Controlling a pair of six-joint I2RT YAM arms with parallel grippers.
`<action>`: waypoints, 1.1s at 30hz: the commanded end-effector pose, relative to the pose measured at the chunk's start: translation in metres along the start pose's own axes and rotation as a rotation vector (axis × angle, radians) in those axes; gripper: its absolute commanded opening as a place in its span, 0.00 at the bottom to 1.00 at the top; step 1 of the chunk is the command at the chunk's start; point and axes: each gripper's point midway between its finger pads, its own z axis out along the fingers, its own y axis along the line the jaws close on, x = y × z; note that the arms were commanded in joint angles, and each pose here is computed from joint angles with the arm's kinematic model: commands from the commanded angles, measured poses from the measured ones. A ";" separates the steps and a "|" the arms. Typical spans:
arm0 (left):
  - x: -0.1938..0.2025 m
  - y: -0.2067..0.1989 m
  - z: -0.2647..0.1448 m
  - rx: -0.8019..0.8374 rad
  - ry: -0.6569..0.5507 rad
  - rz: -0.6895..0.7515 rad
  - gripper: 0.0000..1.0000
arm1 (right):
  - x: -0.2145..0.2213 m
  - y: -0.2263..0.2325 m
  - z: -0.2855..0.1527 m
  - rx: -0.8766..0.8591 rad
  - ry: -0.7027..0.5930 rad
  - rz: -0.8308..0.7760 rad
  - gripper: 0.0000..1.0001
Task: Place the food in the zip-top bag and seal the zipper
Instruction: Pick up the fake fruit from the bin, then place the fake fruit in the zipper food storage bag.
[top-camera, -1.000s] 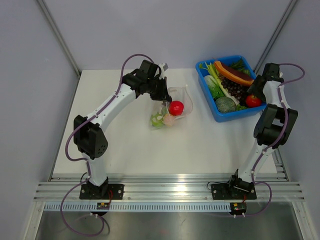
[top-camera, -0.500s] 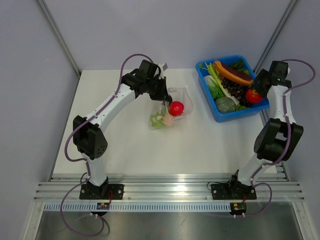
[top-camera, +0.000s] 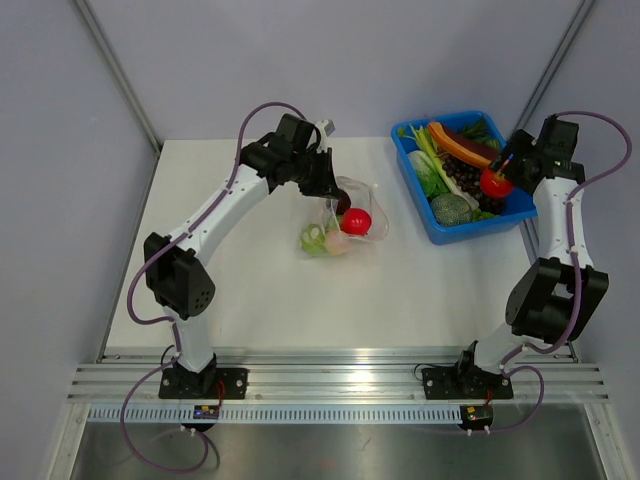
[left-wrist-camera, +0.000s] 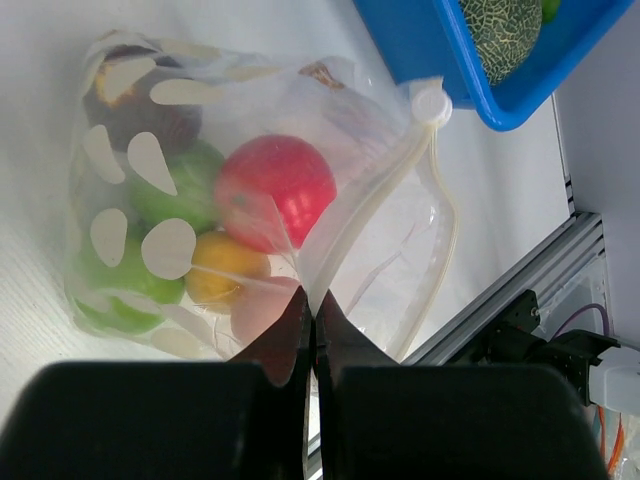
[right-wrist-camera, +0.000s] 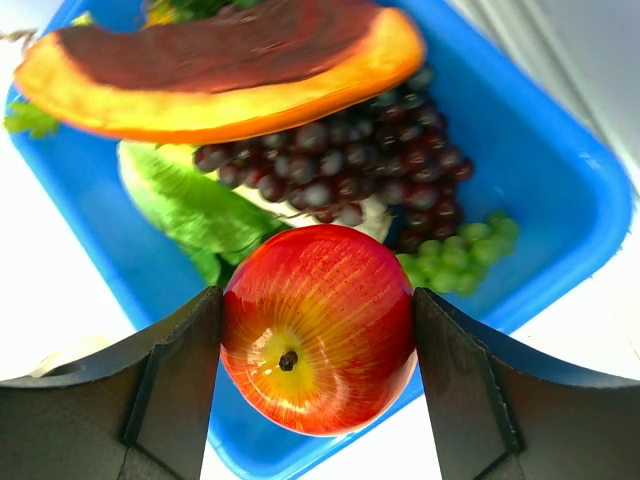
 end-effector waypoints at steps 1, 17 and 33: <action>-0.026 -0.023 -0.017 0.058 -0.087 0.030 0.00 | -0.012 0.027 -0.021 -0.085 -0.056 -0.016 0.47; -0.042 -0.040 -0.034 0.145 -0.108 0.013 0.00 | 0.031 0.011 0.020 -0.047 0.064 0.013 0.48; -0.038 -0.029 -0.011 0.303 -0.037 -0.156 0.00 | 0.024 0.015 0.015 -0.060 0.057 0.000 0.48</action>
